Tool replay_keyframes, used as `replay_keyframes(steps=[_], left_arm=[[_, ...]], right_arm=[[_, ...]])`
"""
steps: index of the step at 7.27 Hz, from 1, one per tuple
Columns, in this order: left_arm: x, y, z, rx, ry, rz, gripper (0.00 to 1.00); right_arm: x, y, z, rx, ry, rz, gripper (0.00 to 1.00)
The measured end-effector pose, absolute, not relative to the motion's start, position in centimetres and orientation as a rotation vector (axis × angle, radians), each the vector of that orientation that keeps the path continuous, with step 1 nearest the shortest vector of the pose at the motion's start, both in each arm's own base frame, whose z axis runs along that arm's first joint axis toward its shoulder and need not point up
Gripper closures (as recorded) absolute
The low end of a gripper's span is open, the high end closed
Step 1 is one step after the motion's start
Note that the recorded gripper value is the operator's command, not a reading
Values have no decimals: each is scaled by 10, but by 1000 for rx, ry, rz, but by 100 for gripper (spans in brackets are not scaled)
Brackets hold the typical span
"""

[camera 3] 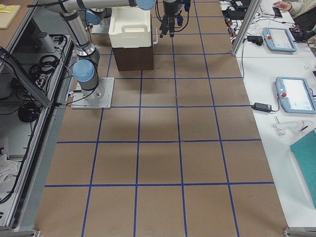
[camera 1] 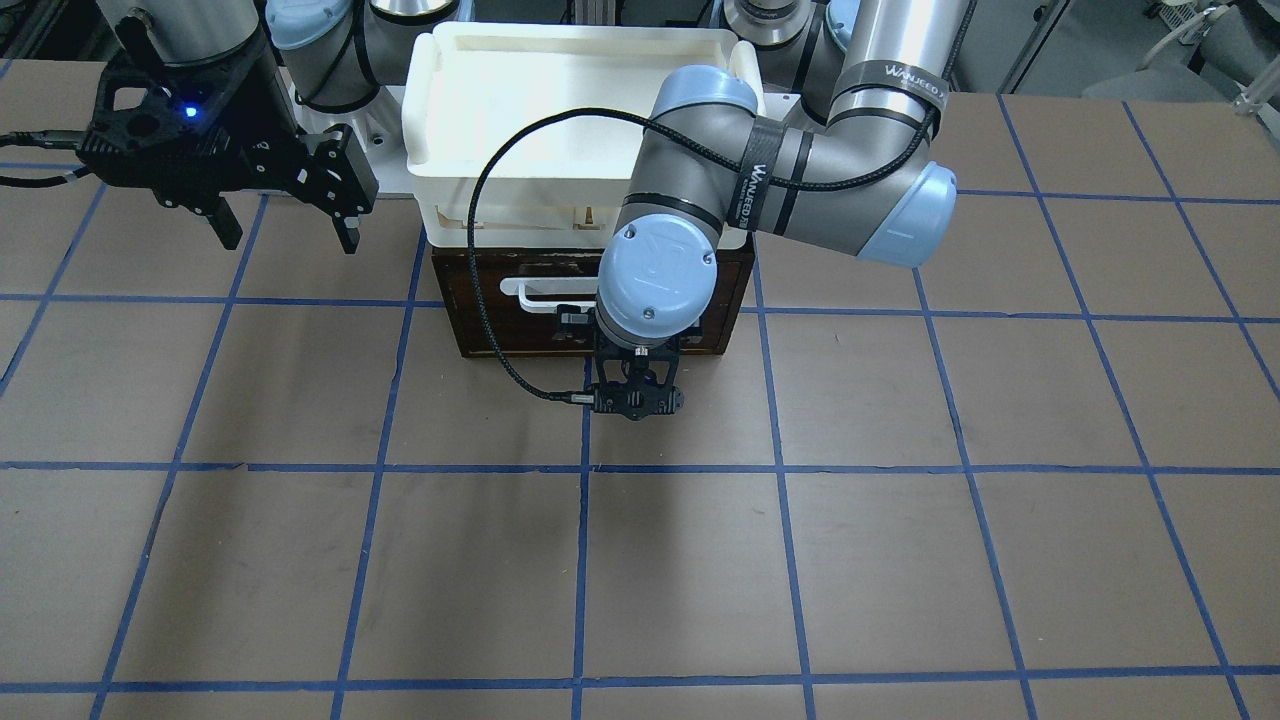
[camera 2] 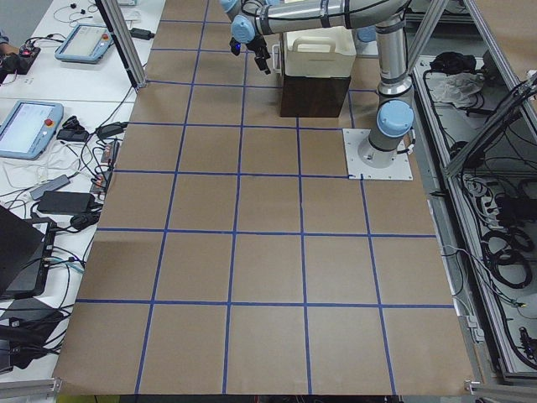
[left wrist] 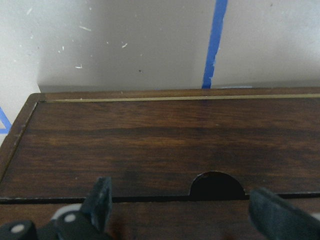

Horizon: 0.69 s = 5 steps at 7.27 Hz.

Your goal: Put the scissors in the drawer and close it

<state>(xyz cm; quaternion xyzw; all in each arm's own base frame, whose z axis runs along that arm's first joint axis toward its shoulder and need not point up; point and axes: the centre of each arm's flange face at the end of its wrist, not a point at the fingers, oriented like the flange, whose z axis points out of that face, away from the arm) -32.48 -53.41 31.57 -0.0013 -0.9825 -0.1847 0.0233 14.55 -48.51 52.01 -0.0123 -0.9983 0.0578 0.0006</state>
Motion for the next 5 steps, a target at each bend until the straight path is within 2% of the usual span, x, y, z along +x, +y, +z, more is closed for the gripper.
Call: replay_keyframes(steps=[3,5], left_arm=[[-278,-545,437,-101,-3069,-201,0],[-240,-529,484,-74,-3067,-99,0]], right_arm=[[145,-485,520,-37,-3133,181,0],[146,-485,520,-37,-3133,182,0]])
